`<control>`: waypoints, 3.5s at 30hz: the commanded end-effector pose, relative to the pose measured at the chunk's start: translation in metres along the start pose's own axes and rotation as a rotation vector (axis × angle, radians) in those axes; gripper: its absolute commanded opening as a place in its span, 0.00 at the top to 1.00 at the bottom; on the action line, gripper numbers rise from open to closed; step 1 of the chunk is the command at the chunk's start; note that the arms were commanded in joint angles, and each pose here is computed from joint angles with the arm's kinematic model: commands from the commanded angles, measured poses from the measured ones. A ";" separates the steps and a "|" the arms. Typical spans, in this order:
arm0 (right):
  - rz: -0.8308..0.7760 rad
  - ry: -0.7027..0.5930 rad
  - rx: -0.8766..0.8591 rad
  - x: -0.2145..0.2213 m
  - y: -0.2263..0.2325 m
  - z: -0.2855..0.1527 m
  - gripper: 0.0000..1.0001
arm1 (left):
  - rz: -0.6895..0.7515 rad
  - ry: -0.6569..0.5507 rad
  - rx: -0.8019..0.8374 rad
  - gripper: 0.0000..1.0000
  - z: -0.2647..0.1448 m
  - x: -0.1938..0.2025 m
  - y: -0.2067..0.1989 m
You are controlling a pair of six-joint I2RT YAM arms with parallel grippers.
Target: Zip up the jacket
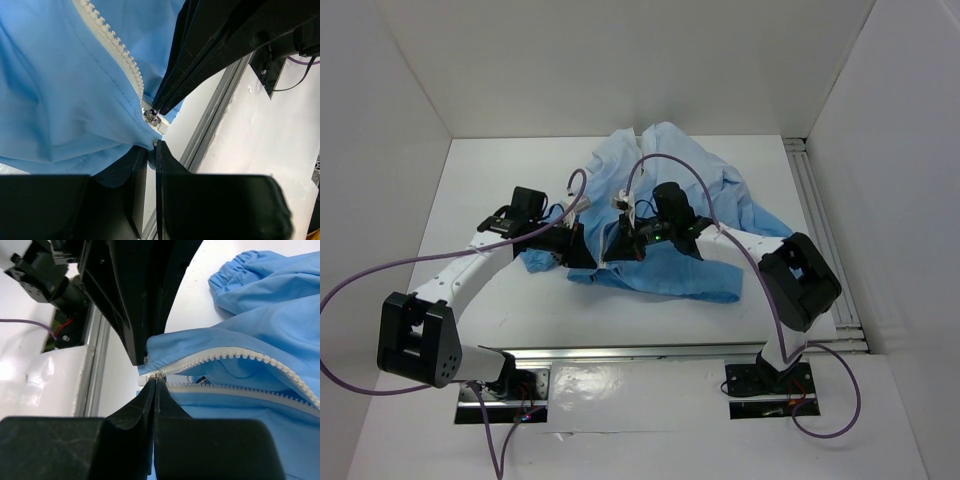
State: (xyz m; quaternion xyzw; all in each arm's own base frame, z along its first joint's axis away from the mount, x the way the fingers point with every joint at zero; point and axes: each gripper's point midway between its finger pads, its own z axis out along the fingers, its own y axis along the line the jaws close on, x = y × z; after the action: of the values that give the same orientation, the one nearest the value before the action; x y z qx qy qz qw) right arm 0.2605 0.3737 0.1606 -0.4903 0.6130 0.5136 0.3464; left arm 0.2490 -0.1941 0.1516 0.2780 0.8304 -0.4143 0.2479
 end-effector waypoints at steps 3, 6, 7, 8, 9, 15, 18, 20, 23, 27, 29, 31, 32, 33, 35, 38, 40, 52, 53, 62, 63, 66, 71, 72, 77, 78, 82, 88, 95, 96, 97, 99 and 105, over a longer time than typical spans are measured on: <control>-0.193 -0.068 0.164 -0.047 -0.020 -0.011 1.00 | 0.001 -0.001 0.048 1.00 -0.003 0.003 -0.012; -0.232 -0.093 0.246 -0.055 -0.028 -0.018 1.00 | 0.001 -0.003 0.058 1.00 -0.003 0.002 -0.014; -0.251 -0.111 0.266 -0.061 -0.031 -0.019 1.00 | 0.001 -0.003 0.058 1.00 -0.003 0.002 -0.014; -0.257 -0.118 0.296 -0.066 -0.034 -0.023 1.00 | -0.006 0.003 0.059 1.00 -0.002 0.006 -0.013; -0.274 -0.124 0.306 -0.069 -0.036 -0.023 1.00 | -0.006 0.003 0.059 1.00 -0.002 0.006 -0.013; -0.310 -0.141 0.340 -0.081 -0.041 -0.034 1.00 | -0.006 0.004 0.050 1.00 -0.004 0.006 -0.014; -0.326 -0.146 0.341 -0.085 -0.041 -0.034 1.00 | -0.006 0.004 0.050 1.00 -0.004 0.006 -0.014; -0.349 -0.167 0.344 -0.093 -0.039 -0.036 1.00 | -0.001 0.011 0.047 1.00 -0.002 0.007 -0.014; -0.362 -0.168 0.326 -0.100 -0.035 -0.036 1.00 | -0.005 0.006 0.031 1.00 -0.003 0.002 -0.012; -0.310 -0.127 0.272 -0.083 -0.034 -0.027 1.00 | -0.048 0.017 -0.047 1.00 0.000 -0.004 0.004; -0.291 -0.123 0.259 -0.078 -0.032 -0.026 1.00 | -0.065 0.012 -0.097 0.92 -0.003 -0.010 0.010; -0.275 -0.109 0.258 -0.072 -0.034 -0.024 1.00 | -0.077 0.013 -0.123 0.84 -0.004 -0.010 0.014; -0.275 -0.109 0.258 -0.072 -0.034 -0.024 1.00 | -0.075 0.002 -0.142 0.76 -0.007 -0.012 0.016; -0.268 -0.103 0.257 -0.070 -0.034 -0.024 1.00 | -0.080 -0.011 -0.176 0.64 -0.011 -0.014 0.018; -0.268 -0.103 0.257 -0.070 -0.036 -0.023 1.00 | -0.099 -0.026 -0.204 0.41 -0.015 -0.016 0.018; -0.260 -0.096 0.247 -0.068 -0.035 -0.023 1.00 | -0.157 -0.039 -0.268 0.26 -0.020 -0.013 0.023; -0.258 -0.103 0.247 -0.070 -0.034 -0.023 1.00 | -0.192 -0.078 -0.267 0.26 -0.021 -0.019 0.019; -0.261 -0.102 0.229 -0.070 -0.030 -0.019 1.00 | -0.378 -0.365 -0.248 0.24 -0.003 -0.051 0.020; -0.259 -0.109 0.229 -0.071 -0.029 -0.019 1.00 | -0.367 -0.367 -0.240 0.24 -0.002 -0.054 0.016; -0.266 -0.116 0.221 -0.076 -0.028 -0.019 1.00 | -0.325 -0.367 -0.161 0.32 0.009 -0.063 0.009; -0.266 -0.116 0.221 -0.076 -0.028 -0.019 1.00 | -0.328 -0.358 -0.153 0.34 0.012 -0.062 0.010; -0.266 -0.116 0.221 -0.076 -0.030 -0.018 1.00 | -0.327 -0.357 -0.124 0.40 0.015 -0.064 0.008; -0.266 -0.116 0.221 -0.076 -0.030 -0.018 1.00 | -0.333 -0.354 -0.116 0.50 0.017 -0.062 0.006; -0.266 -0.116 0.221 -0.076 -0.030 -0.018 1.00 | -0.333 -0.354 -0.116 0.52 0.017 -0.062 0.006; -0.257 -0.117 0.220 -0.077 -0.031 -0.016 1.00 | -0.324 -0.358 -0.081 0.79 0.018 -0.063 0.000; -0.250 -0.111 0.219 -0.073 -0.033 -0.015 1.00 | -0.321 -0.352 -0.067 0.84 0.018 -0.063 -0.002; -0.247 -0.110 0.271 -0.074 -0.042 -0.017 1.00 | -0.330 -0.320 -0.031 1.00 0.023 -0.057 -0.006; -0.311 -0.153 0.402 -0.098 -0.055 -0.032 1.00 | -0.330 -0.259 0.009 1.00 0.027 -0.047 -0.011; -0.416 -0.157 0.584 -0.120 -0.085 -0.049 1.00 | -0.331 -0.160 0.032 1.00 0.026 -0.025 -0.018; -0.428 -0.153 0.585 -0.120 -0.085 -0.049 1.00 | -0.338 -0.139 0.026 1.00 0.026 -0.019 -0.018; -0.425 -0.152 0.597 -0.120 -0.092 -0.052 1.00 | -0.340 -0.128 0.023 1.00 0.026 -0.016 -0.018; -0.447 -0.176 0.563 -0.132 -0.089 -0.051 1.00 | -0.332 -0.130 0.008 1.00 0.022 -0.015 -0.018; -0.451 -0.174 0.492 -0.130 -0.083 -0.046 1.00 | -0.322 -0.158 -0.045 1.00 0.015 -0.015 -0.017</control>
State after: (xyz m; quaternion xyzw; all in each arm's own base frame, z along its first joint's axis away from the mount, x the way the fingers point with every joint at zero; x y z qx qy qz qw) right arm 0.3190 0.3734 0.1962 -0.4959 0.6193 0.3743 0.4801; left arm 0.2933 -0.2123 0.1647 0.0819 0.8450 -0.4231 0.3166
